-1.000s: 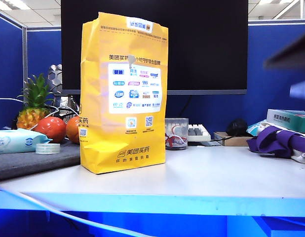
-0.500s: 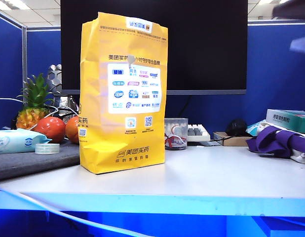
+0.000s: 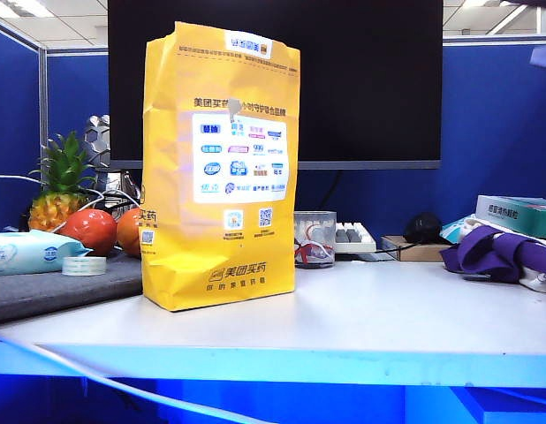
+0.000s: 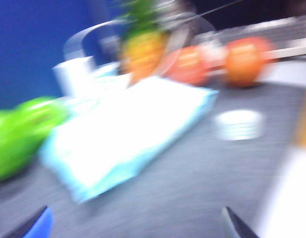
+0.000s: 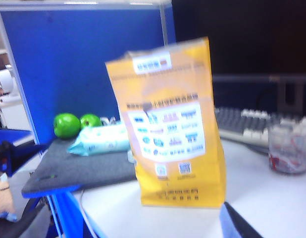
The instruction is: Pick up the kiwifruit and throw it into the yellow paper bag.
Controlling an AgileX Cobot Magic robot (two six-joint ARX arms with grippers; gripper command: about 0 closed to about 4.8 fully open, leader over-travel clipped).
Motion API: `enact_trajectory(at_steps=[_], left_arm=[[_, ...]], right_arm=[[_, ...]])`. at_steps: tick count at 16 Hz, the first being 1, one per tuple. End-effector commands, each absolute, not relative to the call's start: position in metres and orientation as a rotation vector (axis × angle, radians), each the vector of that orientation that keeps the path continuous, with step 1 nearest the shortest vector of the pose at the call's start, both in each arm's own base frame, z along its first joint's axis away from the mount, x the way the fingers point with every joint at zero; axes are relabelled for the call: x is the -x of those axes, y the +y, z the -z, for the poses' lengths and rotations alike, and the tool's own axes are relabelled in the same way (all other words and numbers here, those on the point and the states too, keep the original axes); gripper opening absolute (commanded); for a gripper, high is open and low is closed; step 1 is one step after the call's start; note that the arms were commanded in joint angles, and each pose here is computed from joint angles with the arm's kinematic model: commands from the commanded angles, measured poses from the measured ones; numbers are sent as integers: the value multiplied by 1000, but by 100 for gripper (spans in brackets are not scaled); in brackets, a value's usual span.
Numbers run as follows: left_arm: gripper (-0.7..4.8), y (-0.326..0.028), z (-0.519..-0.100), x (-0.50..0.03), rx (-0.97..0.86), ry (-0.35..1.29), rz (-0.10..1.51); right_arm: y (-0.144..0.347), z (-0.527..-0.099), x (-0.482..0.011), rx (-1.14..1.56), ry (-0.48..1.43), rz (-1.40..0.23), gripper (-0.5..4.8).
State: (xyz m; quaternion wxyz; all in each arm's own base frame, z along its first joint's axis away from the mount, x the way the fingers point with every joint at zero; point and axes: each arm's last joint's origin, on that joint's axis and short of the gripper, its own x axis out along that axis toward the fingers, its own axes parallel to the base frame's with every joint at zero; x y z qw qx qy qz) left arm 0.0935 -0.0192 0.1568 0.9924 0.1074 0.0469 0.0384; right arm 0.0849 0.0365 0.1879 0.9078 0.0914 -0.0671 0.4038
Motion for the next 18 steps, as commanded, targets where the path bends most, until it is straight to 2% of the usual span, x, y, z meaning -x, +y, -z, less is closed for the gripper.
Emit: enact_trajectory(at_steps=[1,2,3,8,18], left_arm=[[479,-26,-161,-94,-190,32,146],[479,-30,-164,-93,-182,-4,273],[479,-31,-167,-93,-176,-39,308],[479,-30,-173,-93,-165,-109,300],[479,-30,-174,-92,-164,-115,304]], right_arm=[[37,-184,-84,-192,-121,-840,479],[37,-181,-85,-198,-88,-837,479],[37,-180,-85,-201,-75,-836,479],[37,-179,-85,-203,-62,-835,479],[37,-179,-85,-204,-61,-831,479]])
